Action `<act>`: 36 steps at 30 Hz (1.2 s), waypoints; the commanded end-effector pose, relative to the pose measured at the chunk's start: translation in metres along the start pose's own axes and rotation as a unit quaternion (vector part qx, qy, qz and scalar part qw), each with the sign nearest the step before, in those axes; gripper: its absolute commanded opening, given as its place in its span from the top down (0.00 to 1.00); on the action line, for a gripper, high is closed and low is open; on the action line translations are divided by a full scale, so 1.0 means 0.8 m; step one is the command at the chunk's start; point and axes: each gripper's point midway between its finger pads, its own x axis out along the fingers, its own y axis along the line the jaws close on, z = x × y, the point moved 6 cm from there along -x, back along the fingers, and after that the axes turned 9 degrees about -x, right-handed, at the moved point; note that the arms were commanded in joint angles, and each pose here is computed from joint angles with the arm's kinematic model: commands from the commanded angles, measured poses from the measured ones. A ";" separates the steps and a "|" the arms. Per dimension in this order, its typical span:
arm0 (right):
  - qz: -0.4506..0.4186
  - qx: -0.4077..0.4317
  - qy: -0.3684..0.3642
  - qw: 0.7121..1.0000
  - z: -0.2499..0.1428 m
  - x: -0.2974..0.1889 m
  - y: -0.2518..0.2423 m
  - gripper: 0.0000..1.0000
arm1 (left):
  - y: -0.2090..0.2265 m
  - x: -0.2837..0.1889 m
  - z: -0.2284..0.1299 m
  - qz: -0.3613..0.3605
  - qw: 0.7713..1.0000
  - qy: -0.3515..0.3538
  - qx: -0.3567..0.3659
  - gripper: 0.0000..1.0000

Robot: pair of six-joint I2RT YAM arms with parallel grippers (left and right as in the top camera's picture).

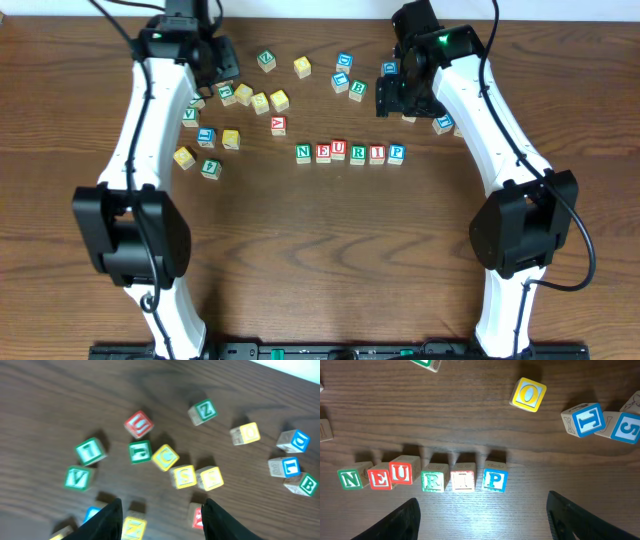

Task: Spell out NEURIPS
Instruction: 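Reach the left gripper to the yellow S block at back left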

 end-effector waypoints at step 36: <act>-0.012 -0.007 -0.004 1.000 0.000 -0.005 0.002 0.25 | -0.013 0.178 -0.071 0.084 0.993 0.036 -0.077 0.50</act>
